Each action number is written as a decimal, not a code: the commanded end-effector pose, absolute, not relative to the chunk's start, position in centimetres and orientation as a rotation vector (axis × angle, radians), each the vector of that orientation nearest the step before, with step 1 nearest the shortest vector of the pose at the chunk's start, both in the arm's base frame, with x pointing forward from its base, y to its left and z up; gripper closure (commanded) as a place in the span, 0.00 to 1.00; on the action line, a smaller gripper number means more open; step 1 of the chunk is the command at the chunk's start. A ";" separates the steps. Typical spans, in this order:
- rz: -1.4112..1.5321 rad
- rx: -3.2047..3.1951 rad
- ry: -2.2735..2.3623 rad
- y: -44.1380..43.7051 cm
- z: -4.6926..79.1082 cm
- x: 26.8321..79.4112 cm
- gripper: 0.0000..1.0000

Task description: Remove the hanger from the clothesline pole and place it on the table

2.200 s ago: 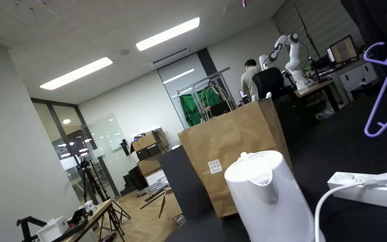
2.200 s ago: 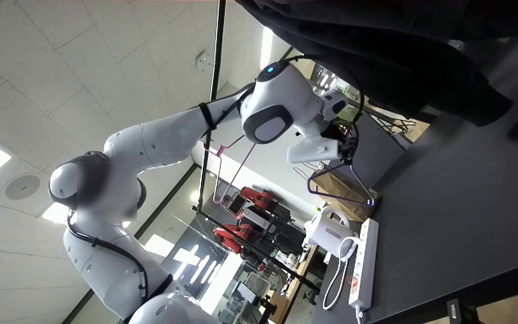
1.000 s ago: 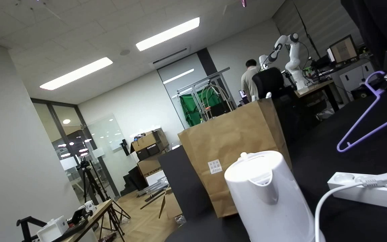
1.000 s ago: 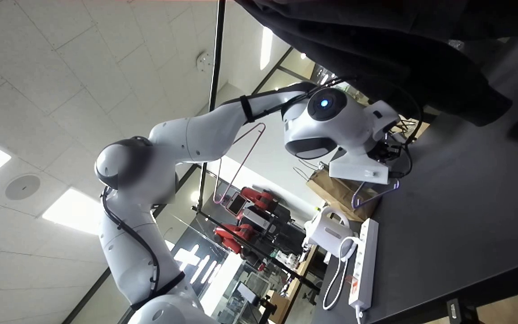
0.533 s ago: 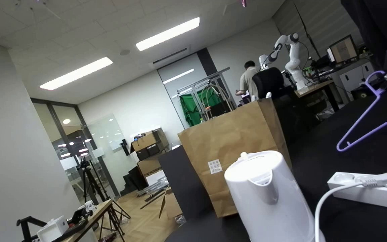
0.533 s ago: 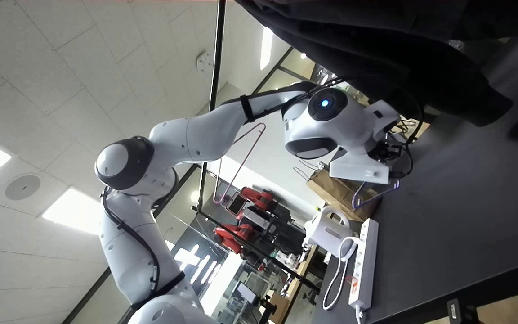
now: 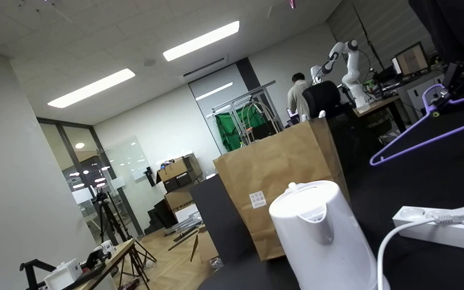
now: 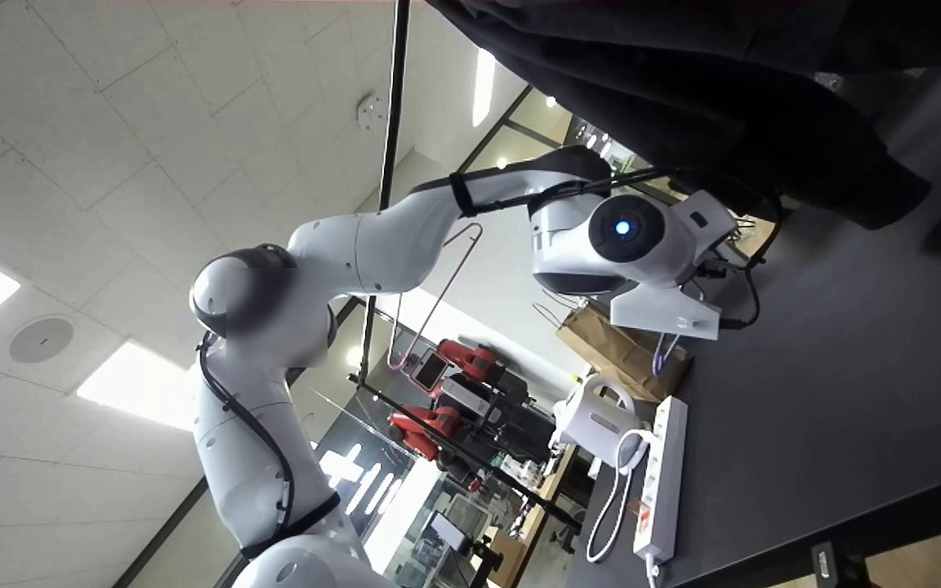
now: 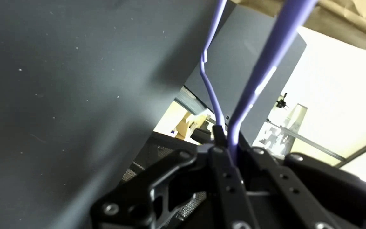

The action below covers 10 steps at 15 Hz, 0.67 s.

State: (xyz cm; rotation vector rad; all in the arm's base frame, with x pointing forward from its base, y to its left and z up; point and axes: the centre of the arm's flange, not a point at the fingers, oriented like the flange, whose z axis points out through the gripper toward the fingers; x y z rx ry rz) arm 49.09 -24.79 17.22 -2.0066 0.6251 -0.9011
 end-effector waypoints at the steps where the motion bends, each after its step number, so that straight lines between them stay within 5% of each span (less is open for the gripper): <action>1: -0.966 -1.972 0.617 -24.7 15.4 51.1 0.98; 10: -1.102 -2.004 0.677 -24.6 9.7 55.3 0.98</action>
